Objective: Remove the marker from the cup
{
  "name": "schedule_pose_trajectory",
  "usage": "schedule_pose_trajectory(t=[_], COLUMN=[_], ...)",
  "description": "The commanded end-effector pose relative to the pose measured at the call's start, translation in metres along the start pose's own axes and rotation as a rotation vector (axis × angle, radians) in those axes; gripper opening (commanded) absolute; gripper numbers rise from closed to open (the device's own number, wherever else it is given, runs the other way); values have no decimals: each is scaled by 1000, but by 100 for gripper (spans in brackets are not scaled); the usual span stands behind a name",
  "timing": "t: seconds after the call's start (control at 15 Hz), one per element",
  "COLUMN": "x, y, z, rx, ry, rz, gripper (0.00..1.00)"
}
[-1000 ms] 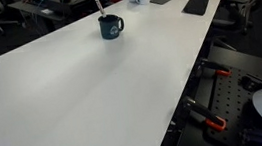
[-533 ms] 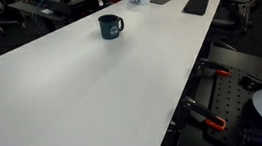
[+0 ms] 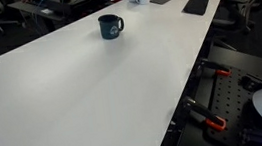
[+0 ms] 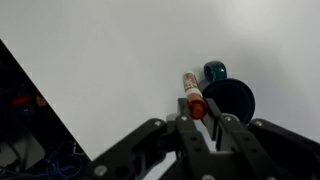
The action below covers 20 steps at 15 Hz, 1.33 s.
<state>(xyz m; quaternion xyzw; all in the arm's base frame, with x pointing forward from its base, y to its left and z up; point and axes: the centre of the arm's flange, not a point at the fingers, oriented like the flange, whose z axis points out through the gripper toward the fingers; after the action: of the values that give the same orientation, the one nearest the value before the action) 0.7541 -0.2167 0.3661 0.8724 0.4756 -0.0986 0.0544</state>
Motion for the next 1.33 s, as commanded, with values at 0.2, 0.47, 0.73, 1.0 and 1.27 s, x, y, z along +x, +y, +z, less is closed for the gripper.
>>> schedule_pose_trajectory(t=[0.2,0.47,0.73,1.0,1.27], x=[-44,-45,-38,-32,-31], y=[-9,3,6,6,4], z=[44,90,139,171,172], rx=[13,79,149,184,189], ry=[47,89,101,102,113], rz=[94,115,122,141,166], gripper=[4,4,4,4,44])
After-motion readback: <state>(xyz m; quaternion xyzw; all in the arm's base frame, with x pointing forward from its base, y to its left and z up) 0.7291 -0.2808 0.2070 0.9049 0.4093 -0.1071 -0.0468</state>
